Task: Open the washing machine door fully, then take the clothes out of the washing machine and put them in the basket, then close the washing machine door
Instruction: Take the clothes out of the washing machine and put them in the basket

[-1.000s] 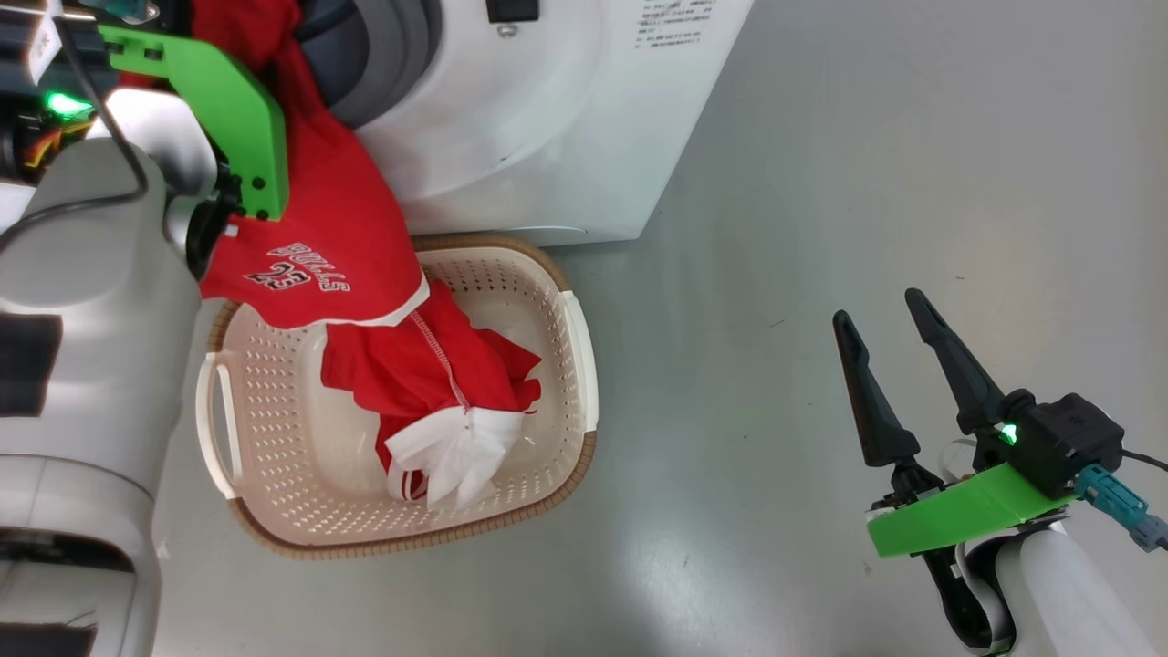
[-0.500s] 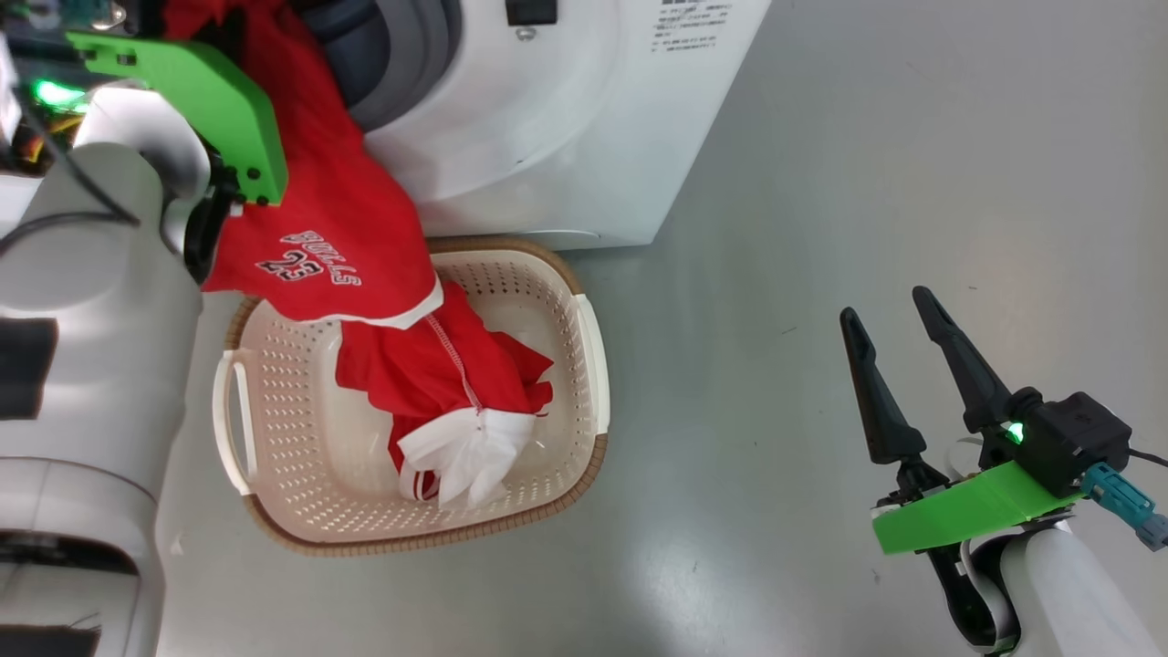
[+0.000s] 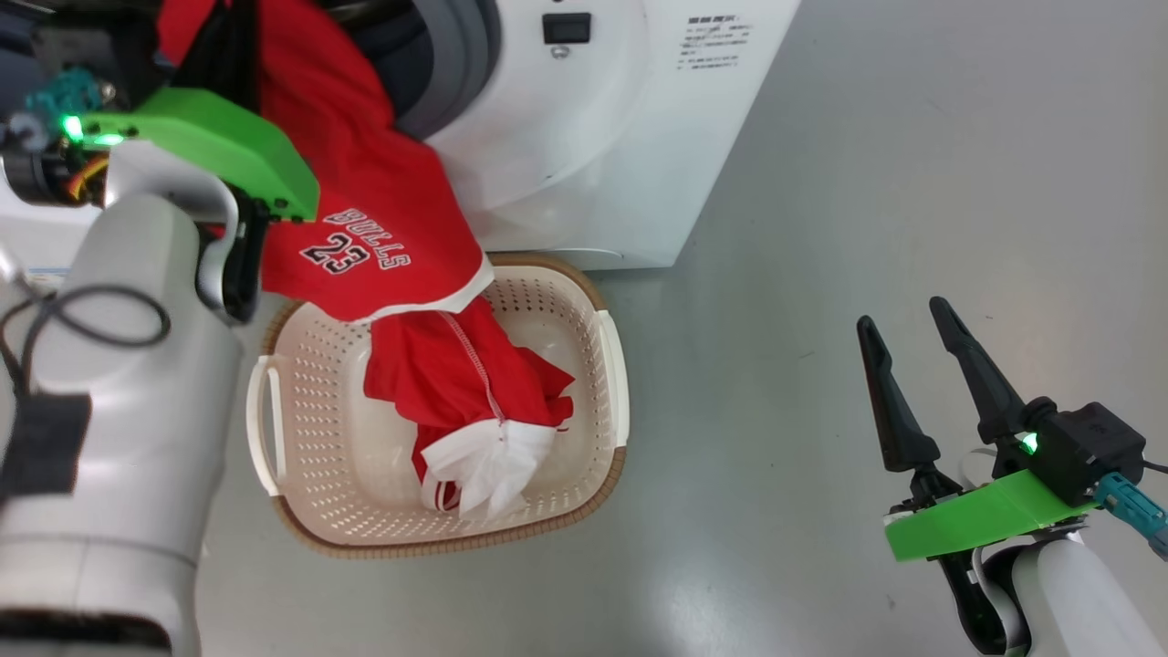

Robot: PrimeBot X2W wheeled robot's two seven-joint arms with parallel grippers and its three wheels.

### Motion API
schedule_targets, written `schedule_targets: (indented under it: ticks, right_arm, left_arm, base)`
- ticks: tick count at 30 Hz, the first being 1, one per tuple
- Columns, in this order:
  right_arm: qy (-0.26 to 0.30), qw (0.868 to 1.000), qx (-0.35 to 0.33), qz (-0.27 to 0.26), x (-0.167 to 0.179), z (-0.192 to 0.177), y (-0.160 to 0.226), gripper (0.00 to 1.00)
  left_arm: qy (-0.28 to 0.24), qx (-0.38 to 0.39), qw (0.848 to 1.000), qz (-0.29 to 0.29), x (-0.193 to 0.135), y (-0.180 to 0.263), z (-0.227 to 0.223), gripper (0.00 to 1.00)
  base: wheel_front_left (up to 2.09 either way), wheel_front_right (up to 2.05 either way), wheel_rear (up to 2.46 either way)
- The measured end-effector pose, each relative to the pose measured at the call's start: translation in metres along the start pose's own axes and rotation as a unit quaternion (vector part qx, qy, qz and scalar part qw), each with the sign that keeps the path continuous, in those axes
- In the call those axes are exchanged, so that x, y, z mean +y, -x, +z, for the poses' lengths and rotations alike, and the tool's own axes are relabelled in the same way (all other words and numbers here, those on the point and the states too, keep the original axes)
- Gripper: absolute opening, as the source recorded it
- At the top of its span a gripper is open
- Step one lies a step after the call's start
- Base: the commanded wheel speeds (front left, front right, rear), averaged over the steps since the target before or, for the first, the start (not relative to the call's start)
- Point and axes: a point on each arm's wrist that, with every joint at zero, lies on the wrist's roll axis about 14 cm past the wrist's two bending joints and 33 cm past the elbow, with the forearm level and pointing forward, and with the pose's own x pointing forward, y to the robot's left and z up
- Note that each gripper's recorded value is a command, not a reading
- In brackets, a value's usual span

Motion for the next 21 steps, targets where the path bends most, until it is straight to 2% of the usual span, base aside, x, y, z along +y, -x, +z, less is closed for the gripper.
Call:
schedule_targets:
  ticks: [5, 15, 21]
  right_arm:
    - [-0.001, 1.000, -0.006, 0.003, 0.003, 0.004, -0.001, 1.00]
    - [-0.001, 1.000, -0.007, 0.007, 0.006, 0.006, 0.002, 1.00]
    - [-0.002, 1.000, -0.009, 0.008, 0.008, 0.008, 0.006, 1.00]
  left_arm:
    - [0.019, -0.052, 0.998, 0.019, 0.007, 0.022, 0.014, 0.00]
    - [0.013, -0.148, 0.988, 0.036, 0.009, 0.065, 0.051, 0.00]
    - [0.010, -0.180, 0.983, 0.045, 0.012, 0.093, 0.061, 0.00]
  base:
    - [0.00, 0.00, 0.00]
    - [0.00, 0.00, 0.00]
    - [0.00, 0.00, 0.00]
